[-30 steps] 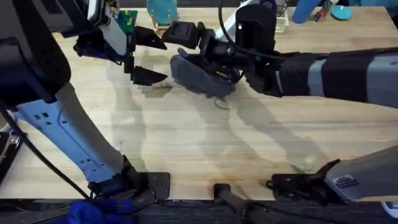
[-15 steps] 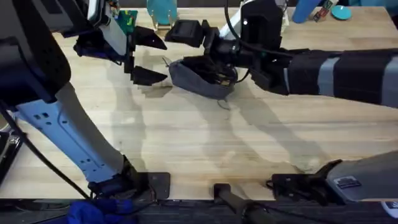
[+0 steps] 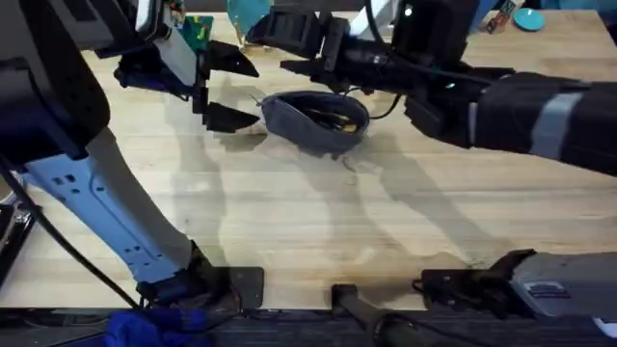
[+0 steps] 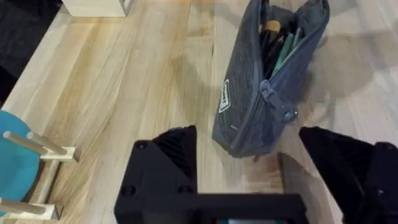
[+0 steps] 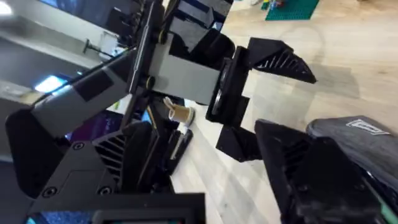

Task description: Unzip the bag, pick up the pens from the table one at a time and place them inside, then zip the bag closed.

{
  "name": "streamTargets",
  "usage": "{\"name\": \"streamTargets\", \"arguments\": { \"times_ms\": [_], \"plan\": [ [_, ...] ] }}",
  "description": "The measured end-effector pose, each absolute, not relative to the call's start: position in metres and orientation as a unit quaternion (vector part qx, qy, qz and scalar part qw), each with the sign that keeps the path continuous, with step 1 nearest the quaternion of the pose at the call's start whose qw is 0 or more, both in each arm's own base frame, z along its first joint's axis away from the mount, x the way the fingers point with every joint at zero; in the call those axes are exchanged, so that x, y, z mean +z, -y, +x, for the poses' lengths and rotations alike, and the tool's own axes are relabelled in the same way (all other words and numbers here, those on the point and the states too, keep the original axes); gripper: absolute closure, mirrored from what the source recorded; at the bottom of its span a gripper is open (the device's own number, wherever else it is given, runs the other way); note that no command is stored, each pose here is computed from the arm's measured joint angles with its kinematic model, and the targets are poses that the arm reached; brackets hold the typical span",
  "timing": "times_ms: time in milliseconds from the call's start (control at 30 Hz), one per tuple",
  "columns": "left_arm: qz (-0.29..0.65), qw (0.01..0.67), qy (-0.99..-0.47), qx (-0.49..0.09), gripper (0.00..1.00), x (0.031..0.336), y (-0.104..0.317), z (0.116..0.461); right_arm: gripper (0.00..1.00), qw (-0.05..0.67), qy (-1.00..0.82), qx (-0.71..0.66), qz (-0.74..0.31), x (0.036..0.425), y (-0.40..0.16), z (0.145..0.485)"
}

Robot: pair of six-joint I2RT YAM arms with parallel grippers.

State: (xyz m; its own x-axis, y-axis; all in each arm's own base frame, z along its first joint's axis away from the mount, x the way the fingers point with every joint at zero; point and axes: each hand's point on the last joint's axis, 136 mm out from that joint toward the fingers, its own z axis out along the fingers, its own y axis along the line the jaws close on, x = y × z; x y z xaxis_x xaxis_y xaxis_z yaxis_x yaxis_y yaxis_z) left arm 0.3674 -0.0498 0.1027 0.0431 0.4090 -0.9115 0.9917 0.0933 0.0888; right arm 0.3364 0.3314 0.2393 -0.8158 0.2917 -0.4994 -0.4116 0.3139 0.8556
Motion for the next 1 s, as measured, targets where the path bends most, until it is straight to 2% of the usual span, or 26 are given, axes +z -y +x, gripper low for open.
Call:
{"name": "streamTargets", "arguments": {
  "times_ms": [400,1000],
  "plan": [
    [0.581,0.429,-0.603,-0.34,0.007,0.103,0.05,0.367,0.006,0.26,-0.827,0.486,-0.107,0.237,-0.333,0.32],
    [0.581,0.429,-0.603,-0.34,0.007,0.103,0.05,0.367,0.005,0.323,-0.851,0.332,-0.249,0.268,-0.34,0.299]
  ]
}}
